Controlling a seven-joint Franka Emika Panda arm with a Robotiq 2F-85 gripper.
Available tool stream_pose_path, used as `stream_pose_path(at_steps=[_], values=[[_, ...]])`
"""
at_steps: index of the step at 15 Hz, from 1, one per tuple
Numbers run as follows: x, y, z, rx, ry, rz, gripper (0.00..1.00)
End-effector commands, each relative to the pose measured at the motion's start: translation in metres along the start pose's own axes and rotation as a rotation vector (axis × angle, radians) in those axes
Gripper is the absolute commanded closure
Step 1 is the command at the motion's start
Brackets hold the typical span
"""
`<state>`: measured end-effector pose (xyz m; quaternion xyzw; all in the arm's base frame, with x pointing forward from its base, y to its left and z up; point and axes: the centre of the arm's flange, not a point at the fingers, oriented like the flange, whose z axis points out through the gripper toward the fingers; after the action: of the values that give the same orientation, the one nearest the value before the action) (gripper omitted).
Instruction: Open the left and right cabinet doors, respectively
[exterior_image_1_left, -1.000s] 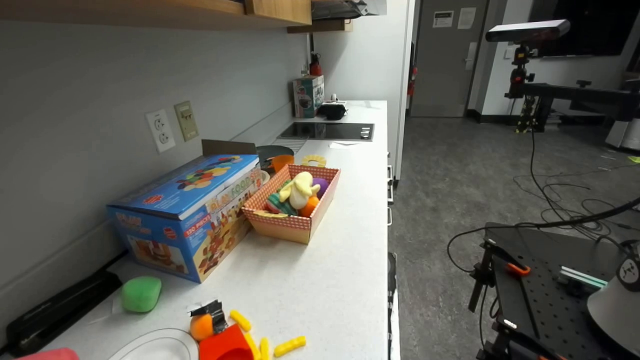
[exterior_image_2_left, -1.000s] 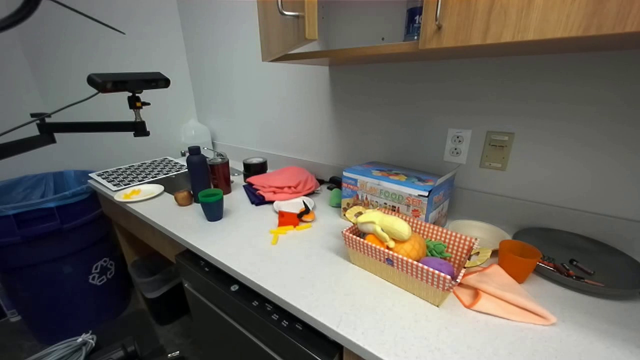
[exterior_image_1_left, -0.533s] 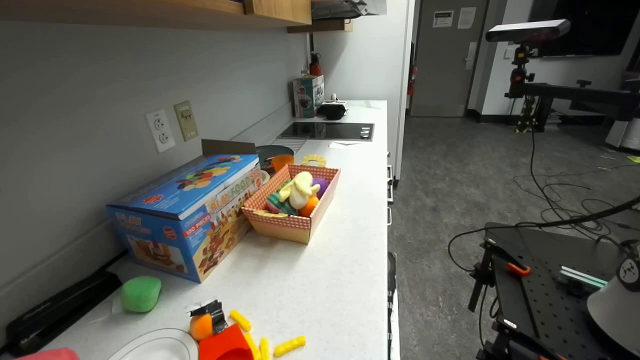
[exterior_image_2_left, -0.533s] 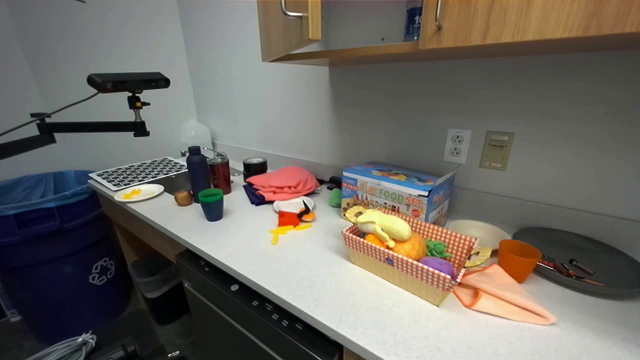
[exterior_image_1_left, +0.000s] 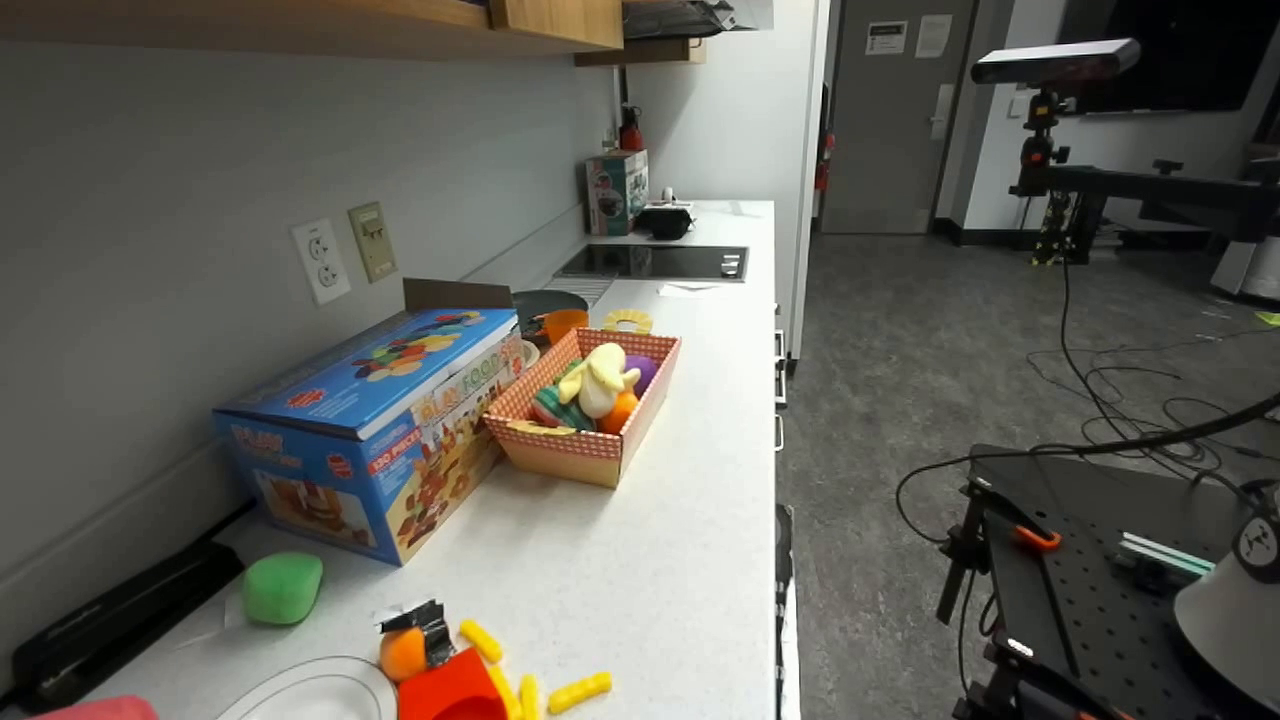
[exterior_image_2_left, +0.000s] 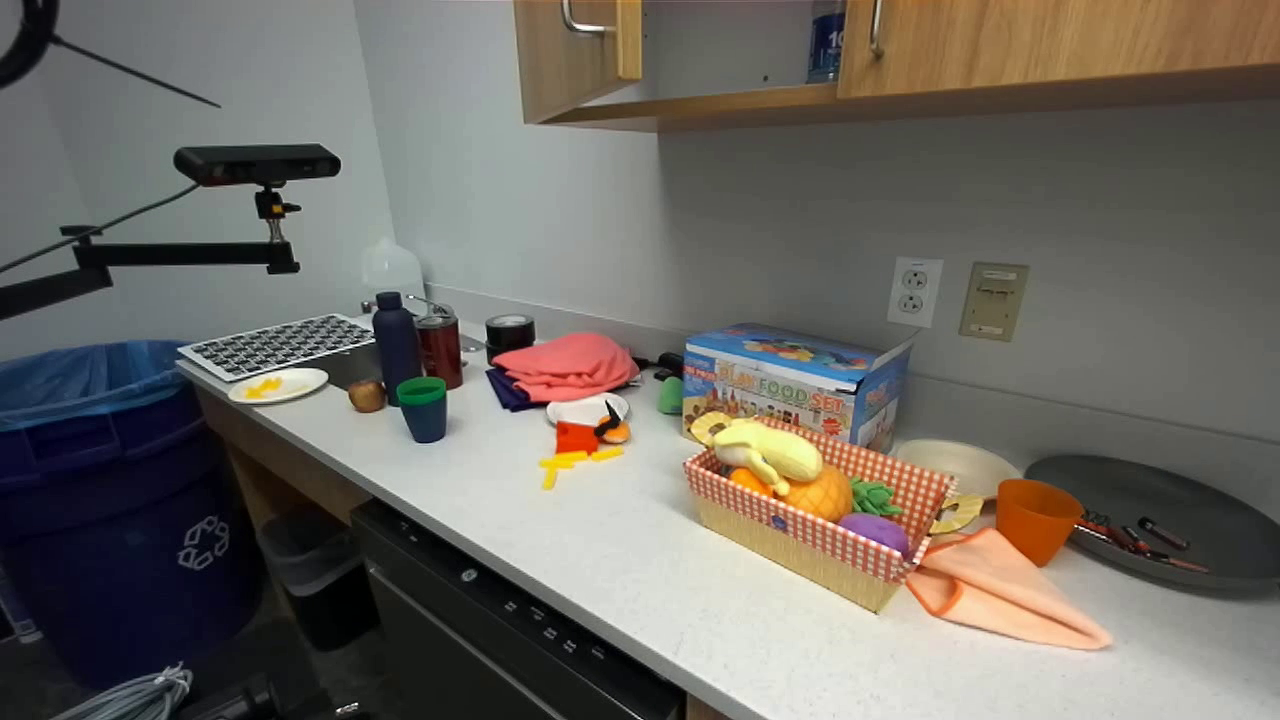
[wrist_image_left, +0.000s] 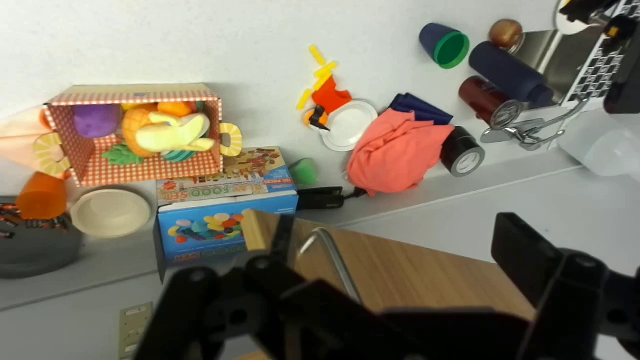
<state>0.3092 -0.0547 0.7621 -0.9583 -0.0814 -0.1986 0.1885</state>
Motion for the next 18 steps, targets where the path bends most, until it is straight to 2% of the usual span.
stream_pose_path(at_steps=[1, 5, 8, 10, 11, 13, 18], values=[[-0.004, 0.008, -0.006, -0.168, -0.002, -0.088, 0.00], [-0.003, 0.014, -0.005, -0.358, 0.012, -0.109, 0.00], [0.003, 0.014, -0.004, -0.463, 0.098, -0.060, 0.00], [0.007, 0.012, -0.002, -0.527, 0.160, 0.017, 0.00], [0.015, 0.017, -0.008, -0.458, 0.109, -0.036, 0.00], [0.018, 0.016, -0.005, -0.487, 0.135, -0.004, 0.00], [0.018, 0.014, -0.005, -0.492, 0.144, 0.005, 0.00]])
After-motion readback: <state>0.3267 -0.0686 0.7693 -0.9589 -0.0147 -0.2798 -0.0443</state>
